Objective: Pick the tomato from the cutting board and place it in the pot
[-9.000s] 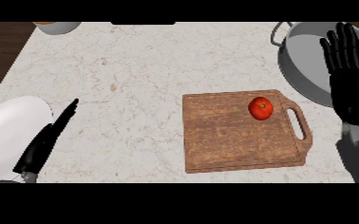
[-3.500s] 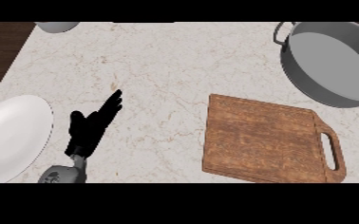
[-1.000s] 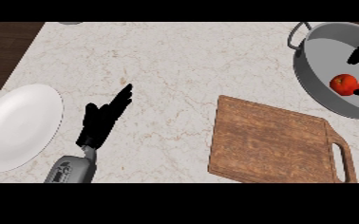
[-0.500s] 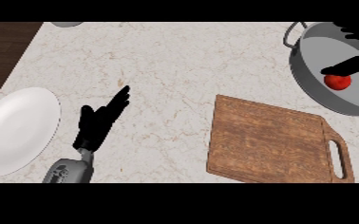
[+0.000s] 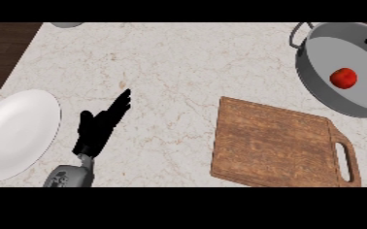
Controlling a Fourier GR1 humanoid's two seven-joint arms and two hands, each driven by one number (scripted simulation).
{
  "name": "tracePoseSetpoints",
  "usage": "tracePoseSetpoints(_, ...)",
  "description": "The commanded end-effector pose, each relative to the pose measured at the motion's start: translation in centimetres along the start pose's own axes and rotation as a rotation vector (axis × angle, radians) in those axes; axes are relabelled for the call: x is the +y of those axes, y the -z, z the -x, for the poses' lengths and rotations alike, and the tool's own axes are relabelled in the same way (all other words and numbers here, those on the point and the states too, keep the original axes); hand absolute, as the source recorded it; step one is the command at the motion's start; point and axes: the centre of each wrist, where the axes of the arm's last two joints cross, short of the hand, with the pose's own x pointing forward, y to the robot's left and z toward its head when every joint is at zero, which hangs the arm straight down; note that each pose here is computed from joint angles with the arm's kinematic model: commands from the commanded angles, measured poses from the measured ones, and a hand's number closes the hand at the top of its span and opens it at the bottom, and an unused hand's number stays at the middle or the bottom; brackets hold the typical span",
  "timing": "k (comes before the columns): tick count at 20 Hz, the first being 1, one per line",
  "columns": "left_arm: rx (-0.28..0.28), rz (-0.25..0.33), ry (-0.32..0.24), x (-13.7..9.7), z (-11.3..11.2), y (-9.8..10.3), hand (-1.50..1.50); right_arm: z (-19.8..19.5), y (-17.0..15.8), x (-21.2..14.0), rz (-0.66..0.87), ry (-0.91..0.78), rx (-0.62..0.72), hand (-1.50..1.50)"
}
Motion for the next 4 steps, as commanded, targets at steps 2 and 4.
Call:
tracePoseSetpoints(2,0.015,-0.024,-0.018,-0.2,0.8,0.5,0.00,1.1,-1.1,-6.4,0.116,0.131,-0.051,-1.50)
tracePoseSetpoints(4,-0.006,-0.003,0.016,-0.2,-0.5,0.4,0.00,2.9,-1.8,-5.4,0.148,0.182,-0.047,-1.50)
